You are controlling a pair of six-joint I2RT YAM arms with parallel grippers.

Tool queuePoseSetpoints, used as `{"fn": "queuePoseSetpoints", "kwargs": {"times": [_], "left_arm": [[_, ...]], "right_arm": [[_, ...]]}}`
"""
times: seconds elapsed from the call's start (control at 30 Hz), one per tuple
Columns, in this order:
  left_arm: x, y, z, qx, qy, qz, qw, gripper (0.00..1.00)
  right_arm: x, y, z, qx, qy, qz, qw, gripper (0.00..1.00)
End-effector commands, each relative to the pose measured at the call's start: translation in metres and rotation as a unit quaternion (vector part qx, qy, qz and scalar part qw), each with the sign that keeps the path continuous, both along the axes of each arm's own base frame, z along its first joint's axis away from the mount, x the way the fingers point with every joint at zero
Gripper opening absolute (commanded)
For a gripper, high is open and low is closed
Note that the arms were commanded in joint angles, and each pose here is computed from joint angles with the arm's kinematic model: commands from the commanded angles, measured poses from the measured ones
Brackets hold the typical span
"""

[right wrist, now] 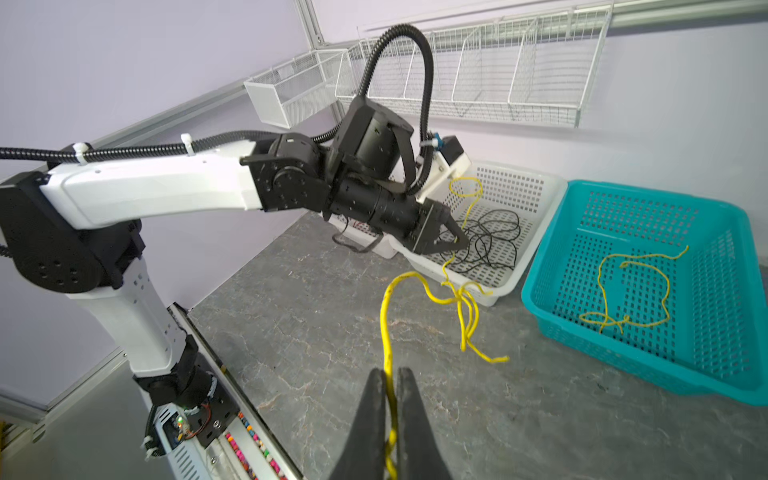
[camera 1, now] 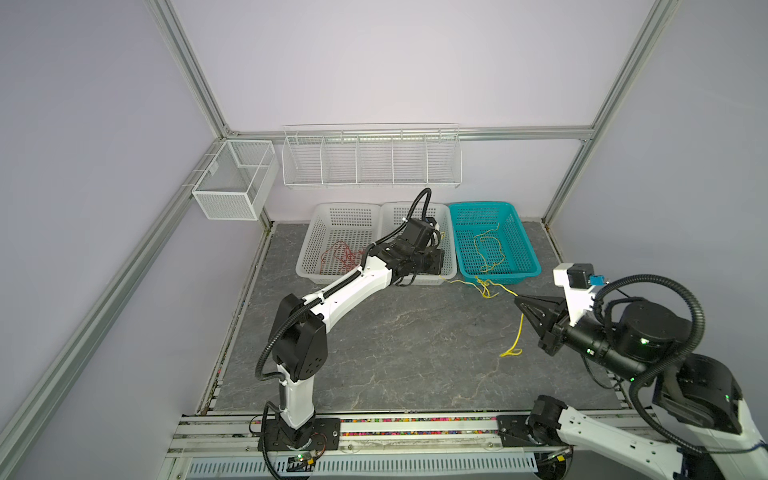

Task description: Untangle the cables

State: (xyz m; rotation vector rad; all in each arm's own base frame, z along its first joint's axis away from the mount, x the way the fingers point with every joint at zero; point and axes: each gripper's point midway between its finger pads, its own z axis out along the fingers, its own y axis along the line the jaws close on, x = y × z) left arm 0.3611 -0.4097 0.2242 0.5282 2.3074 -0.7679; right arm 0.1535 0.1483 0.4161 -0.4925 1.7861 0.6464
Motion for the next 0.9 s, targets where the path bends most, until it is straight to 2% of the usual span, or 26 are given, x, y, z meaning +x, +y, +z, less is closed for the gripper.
{"fn": "queuePoseSetpoints", "kwargs": {"times": [0.0,0.13,0.27,0.4,0.5,0.57,0.7,0.8,0.87], "left_arm": [[-0.014,-0.007,0.009,-0.016,-0.003,-0.025,1.0,0.0],[-0.028,-0.005,0.017,-0.026,-0.005,-0.04,0.999,0.0],[-0.041,0.0,0.028,-0.044,-0.008,-0.053,0.998,0.0],[-0.052,0.012,0.037,-0.047,-0.019,-0.056,0.997,0.0],[-0.048,0.019,0.032,-0.029,-0.023,-0.044,0.998,0.0],[-0.043,0.019,0.027,-0.014,-0.022,-0.044,0.999,0.0],[-0.03,0.012,0.021,0.007,-0.027,-0.051,0.998,0.0],[-0.02,0.011,0.02,0.024,-0.04,-0.055,0.997,0.0],[-0.015,0.01,0.019,0.024,-0.045,-0.058,0.997,0.0]], "right_arm": [[0.023,0.02,0.012,-0.018,-0.054,-0.006,0.998,0.06],[0.043,0.035,-0.009,-0.038,-0.037,-0.013,0.998,0.06],[0.067,0.03,-0.03,-0.049,-0.012,-0.047,0.998,0.06],[0.088,0.017,-0.036,-0.019,0.021,-0.073,0.997,0.06],[0.105,-0.015,-0.026,-0.01,0.011,-0.145,0.989,0.06],[0.118,-0.022,-0.022,0.001,0.015,-0.156,0.988,0.06],[0.168,-0.041,-0.038,0.016,0.065,-0.197,0.978,0.06],[0.21,-0.078,-0.053,0.038,0.098,-0.264,0.959,0.06],[0.233,-0.086,-0.058,0.049,0.115,-0.275,0.953,0.06]]}}
